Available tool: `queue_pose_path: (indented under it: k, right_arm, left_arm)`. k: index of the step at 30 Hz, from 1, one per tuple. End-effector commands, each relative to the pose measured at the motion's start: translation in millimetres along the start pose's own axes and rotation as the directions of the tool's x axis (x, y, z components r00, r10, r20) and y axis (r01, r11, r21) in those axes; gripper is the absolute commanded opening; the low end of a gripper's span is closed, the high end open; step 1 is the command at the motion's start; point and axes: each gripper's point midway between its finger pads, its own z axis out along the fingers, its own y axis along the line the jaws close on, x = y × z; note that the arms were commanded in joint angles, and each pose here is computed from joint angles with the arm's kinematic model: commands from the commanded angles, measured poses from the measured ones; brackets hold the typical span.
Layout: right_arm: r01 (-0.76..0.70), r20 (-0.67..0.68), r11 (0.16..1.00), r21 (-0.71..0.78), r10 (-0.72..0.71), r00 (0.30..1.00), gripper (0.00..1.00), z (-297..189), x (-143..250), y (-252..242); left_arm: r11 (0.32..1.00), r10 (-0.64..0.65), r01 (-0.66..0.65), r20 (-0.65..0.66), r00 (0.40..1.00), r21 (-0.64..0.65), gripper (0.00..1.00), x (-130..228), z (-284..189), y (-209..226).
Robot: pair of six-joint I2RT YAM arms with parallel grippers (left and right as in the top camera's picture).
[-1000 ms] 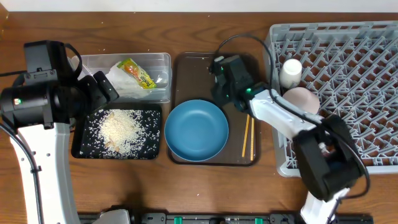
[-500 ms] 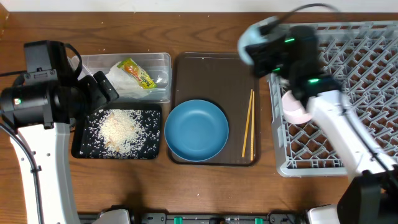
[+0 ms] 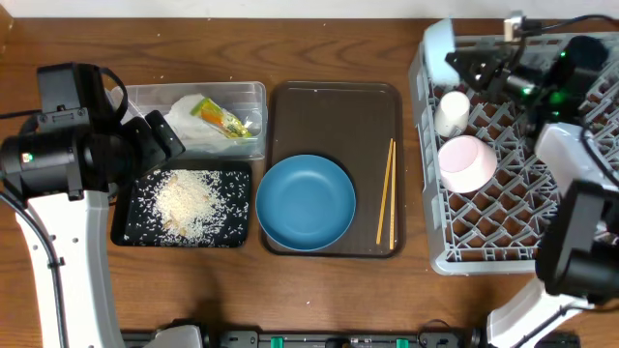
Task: Sort waste into correct bins and load items into the dishwasher rack
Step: 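Grip the light blue bowl rim and lift it toward the rack, then lower the light blue bowl into the rack's upper section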
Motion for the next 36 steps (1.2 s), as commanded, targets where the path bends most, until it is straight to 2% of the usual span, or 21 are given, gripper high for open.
queue_pose_path:
  k: [1, 10, 26, 32, 36]
  right_arm:
    - [-0.114, -0.044, 0.992, -0.062, 0.111, 0.993, 0.01, 0, 19, -8]
    - [-0.211, 0.021, 0.977, 0.033, 0.211, 0.977, 0.01, -31, 29, -54]
    - [-0.248, 0.107, 0.961, 0.121, 0.236, 0.966, 0.01, -67, 18, -75]
    - [-0.381, 0.170, 0.911, 0.158, 0.355, 0.919, 0.01, -74, 15, -87]
    - [-0.390, 0.176, 0.907, 0.162, 0.362, 0.915, 0.01, -72, 15, -88]
  left_arm:
    - [1.000, 0.001, -0.001, 0.006, 1.000, -0.017, 0.96, -2, 0, 4]
    - [1.000, 0.001, -0.001, 0.006, 1.000, -0.017, 0.96, -2, 0, 4]
    - [1.000, 0.001, -0.001, 0.006, 1.000, -0.017, 0.96, -2, 0, 4]
    - [1.000, 0.001, -0.001, 0.006, 1.000, -0.017, 0.96, -2, 0, 4]
    - [1.000, 0.001, -0.001, 0.006, 1.000, -0.017, 0.96, -2, 0, 4]
